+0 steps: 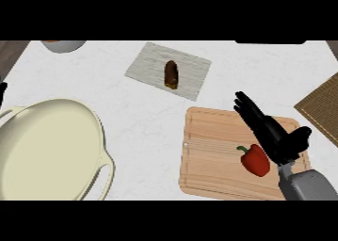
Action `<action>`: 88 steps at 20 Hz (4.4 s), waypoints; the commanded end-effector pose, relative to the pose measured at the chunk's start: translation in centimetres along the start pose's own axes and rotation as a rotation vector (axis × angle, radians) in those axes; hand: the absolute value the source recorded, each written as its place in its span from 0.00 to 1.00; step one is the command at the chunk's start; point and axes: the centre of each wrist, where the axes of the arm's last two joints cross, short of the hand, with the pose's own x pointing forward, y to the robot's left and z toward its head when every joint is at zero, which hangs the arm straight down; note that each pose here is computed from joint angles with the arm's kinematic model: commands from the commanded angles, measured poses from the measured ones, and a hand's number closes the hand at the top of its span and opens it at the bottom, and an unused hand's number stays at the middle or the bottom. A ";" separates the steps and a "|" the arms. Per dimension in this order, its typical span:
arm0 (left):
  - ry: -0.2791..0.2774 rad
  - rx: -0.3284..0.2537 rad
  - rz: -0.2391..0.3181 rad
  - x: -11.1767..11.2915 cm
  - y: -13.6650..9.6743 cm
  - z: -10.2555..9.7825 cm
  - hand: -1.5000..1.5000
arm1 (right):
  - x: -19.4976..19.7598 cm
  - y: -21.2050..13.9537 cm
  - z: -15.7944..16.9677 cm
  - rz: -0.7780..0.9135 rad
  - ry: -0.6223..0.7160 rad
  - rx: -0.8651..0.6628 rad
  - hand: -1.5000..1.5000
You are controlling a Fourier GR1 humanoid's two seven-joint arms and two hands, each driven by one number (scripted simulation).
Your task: Pick the bell pepper from the cutting board and place it in the basket
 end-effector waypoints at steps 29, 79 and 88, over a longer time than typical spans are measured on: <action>-0.123 -0.525 -0.062 -2.7 -6.6 2.2 0.50 | 19.3 -1.4 6.3 1.292 -0.247 0.358 0.00; -0.140 -0.524 -0.035 -2.5 -9.8 2.3 0.50 | 8.0 -3.7 2.1 1.074 -0.165 0.486 0.00; -0.131 -0.530 -0.035 -3.6 -7.3 2.8 0.50 | 6.3 -2.7 4.6 1.163 -0.112 0.455 0.00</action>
